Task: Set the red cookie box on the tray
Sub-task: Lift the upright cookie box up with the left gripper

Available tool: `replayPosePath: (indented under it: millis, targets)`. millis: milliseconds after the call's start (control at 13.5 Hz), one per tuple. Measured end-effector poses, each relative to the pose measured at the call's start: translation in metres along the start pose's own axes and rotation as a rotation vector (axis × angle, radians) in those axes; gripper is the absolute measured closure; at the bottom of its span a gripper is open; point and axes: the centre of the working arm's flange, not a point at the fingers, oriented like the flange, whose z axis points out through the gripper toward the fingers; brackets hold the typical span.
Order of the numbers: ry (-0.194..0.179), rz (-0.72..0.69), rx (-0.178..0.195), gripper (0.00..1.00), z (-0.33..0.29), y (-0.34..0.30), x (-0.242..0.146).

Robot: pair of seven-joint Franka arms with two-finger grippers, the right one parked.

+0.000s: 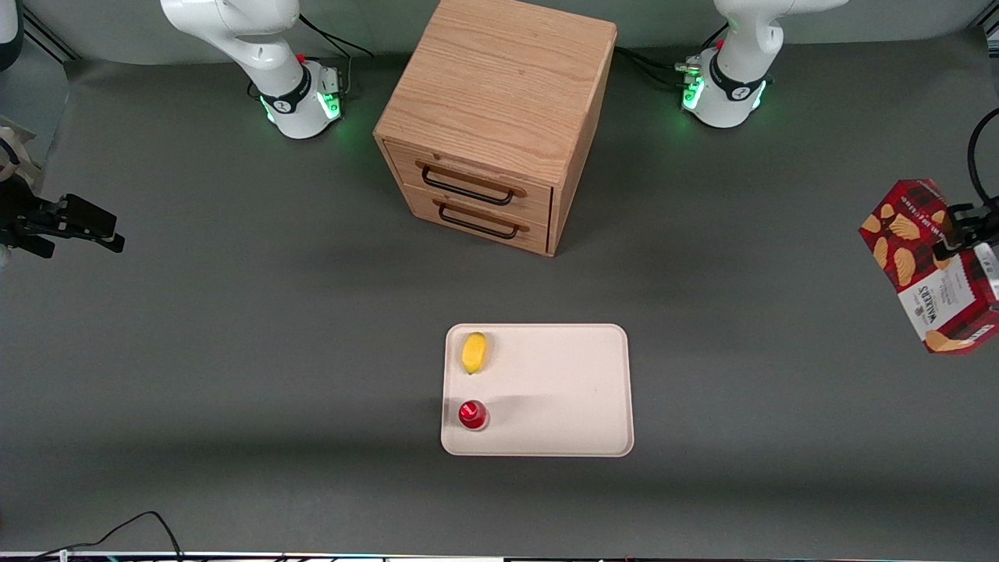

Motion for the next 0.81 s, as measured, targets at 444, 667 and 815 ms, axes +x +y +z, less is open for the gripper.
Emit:
replayPosePath:
  millis: [444,667,815]
  targets:
    - [-0.011,0.034,-0.010,0.89,0.000,0.032,0.000]
    - [-0.007,0.045,-0.019,0.89,0.003,0.082,0.000]
    - [0.004,0.047,-0.019,0.89,0.005,0.123,-0.001]
